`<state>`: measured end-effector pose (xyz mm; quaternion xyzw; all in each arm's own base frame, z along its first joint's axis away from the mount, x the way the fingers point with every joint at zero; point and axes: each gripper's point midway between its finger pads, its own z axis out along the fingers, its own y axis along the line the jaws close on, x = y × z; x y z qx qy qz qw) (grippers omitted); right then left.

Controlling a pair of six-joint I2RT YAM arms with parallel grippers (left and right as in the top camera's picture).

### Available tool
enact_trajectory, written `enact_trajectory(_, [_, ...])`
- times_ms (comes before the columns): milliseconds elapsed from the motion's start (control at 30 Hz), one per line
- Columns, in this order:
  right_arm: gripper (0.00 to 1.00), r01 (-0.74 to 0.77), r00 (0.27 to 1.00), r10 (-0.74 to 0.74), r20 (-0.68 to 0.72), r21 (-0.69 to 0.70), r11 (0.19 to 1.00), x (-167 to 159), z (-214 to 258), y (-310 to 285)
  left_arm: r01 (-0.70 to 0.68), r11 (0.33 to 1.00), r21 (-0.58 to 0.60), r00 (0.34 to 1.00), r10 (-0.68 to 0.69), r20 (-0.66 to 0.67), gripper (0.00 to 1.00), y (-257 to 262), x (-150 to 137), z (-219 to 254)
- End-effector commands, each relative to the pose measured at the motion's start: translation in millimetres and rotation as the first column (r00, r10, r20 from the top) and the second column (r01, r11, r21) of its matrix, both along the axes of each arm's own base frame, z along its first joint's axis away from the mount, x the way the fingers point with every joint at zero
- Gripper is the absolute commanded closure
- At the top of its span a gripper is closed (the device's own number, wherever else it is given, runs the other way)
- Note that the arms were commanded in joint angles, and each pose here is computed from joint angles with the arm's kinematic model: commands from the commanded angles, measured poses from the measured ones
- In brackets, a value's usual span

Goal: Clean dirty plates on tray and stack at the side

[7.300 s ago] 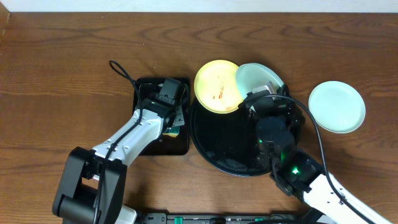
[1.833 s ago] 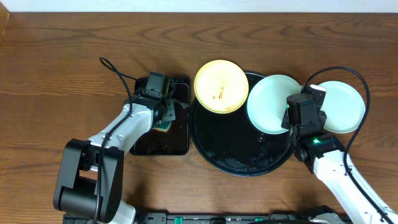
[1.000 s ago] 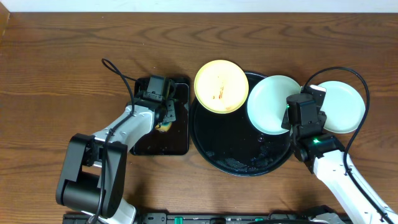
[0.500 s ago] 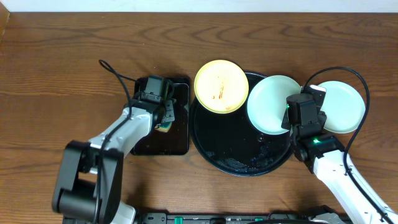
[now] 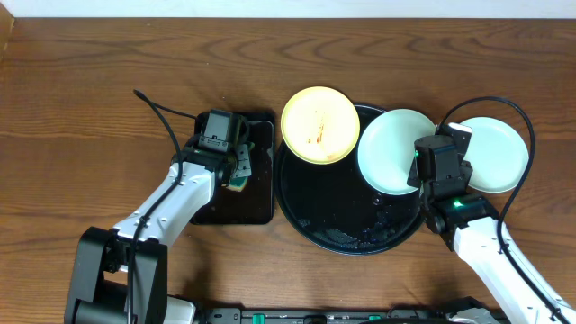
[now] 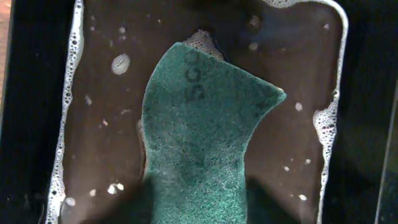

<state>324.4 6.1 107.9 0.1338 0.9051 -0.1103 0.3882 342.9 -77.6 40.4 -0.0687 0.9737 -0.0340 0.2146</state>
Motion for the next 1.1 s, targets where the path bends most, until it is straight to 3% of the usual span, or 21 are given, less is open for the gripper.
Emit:
enact_trajectory(0, [0.99,0.02,0.999,-0.021,0.031,0.011,1.0,3,10,-2,0.001,1.0,-0.004,1.0,-0.001,-0.01,0.42,0,-4,-2])
enact_trajectory(533, [0.99,0.016,1.0,-0.016,0.027,0.016,1.0,3,9,-1,0.001,1.0,-0.005,1.0,-0.001,-0.008,0.39,-1,-2,-6])
enact_trajectory(1067, [0.99,0.016,1.0,-0.016,0.026,0.015,1.0,3,9,-1,0.001,1.0,0.014,0.997,0.0,-0.079,0.5,0,-2,-43])
